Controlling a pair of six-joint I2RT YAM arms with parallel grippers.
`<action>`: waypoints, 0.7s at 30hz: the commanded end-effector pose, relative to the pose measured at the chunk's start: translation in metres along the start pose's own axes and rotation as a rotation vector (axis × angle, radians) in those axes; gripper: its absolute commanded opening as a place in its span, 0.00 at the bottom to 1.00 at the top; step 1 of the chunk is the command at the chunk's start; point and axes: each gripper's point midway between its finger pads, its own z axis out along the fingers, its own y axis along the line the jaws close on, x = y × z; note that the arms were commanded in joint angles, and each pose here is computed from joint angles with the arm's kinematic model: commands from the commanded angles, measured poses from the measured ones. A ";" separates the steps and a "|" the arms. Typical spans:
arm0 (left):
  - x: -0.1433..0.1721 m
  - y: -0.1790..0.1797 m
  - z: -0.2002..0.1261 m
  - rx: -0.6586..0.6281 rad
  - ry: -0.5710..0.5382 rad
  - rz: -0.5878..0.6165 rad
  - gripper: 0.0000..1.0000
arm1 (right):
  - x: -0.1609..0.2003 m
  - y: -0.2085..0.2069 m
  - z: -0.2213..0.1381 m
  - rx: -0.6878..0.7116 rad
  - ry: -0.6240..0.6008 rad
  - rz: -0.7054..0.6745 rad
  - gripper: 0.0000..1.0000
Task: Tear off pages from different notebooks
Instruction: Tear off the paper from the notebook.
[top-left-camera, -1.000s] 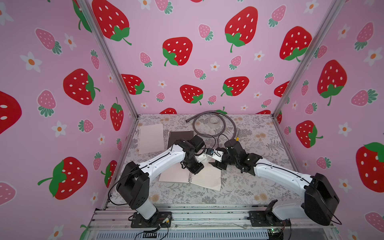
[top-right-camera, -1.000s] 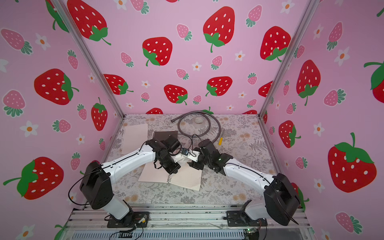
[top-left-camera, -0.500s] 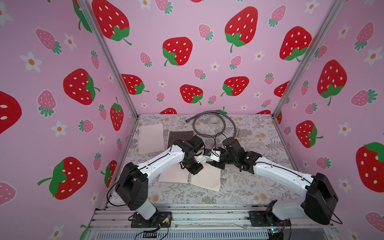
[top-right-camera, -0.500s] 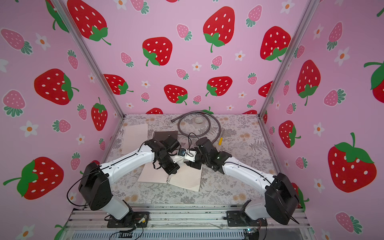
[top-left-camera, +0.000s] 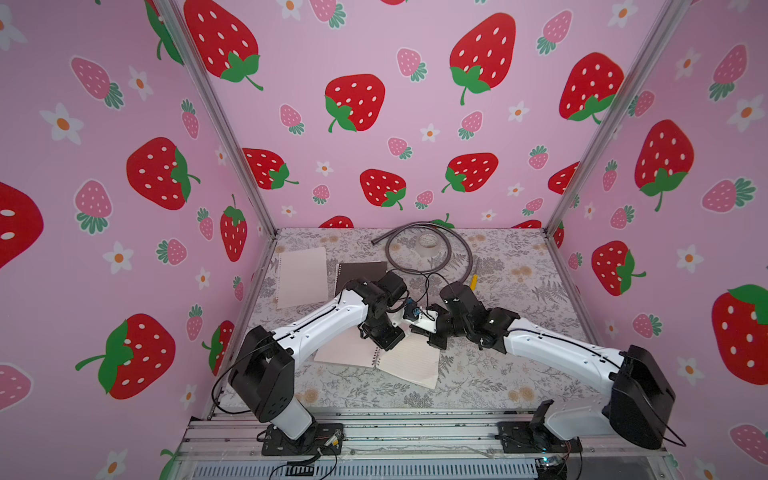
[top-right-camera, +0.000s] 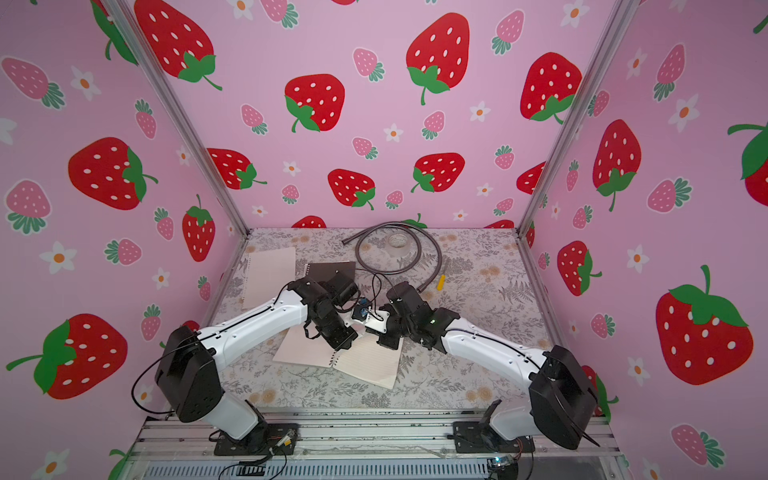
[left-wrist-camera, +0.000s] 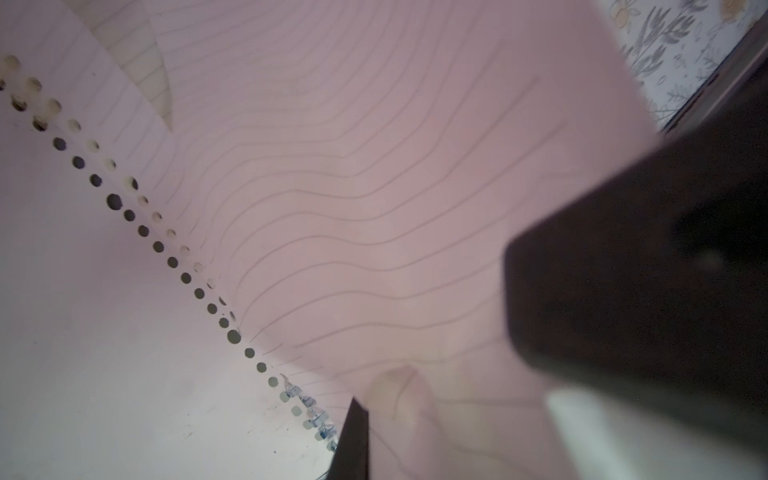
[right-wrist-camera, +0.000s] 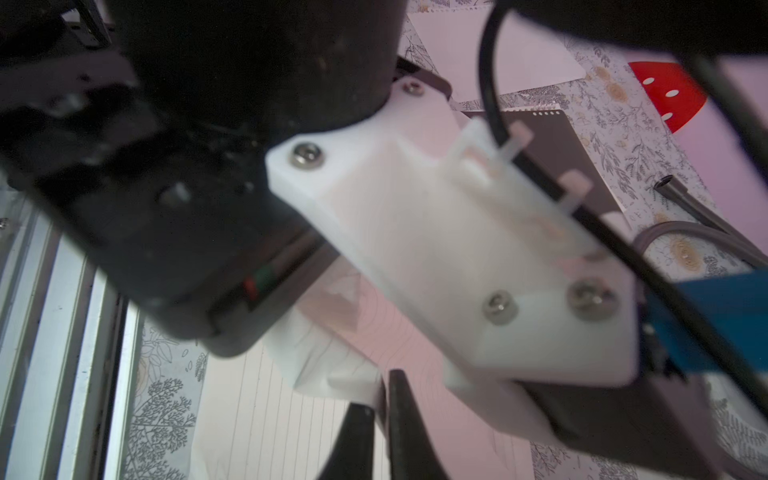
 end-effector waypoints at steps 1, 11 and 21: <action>-0.005 0.000 -0.002 -0.003 -0.030 0.006 0.00 | -0.006 0.012 -0.001 -0.048 -0.012 -0.004 0.35; -0.005 -0.003 0.000 0.015 -0.026 0.002 0.00 | -0.009 0.002 0.001 0.006 -0.001 -0.054 0.59; -0.003 -0.003 -0.001 0.000 -0.016 -0.001 0.00 | -0.008 -0.001 0.026 -0.022 0.004 -0.050 0.06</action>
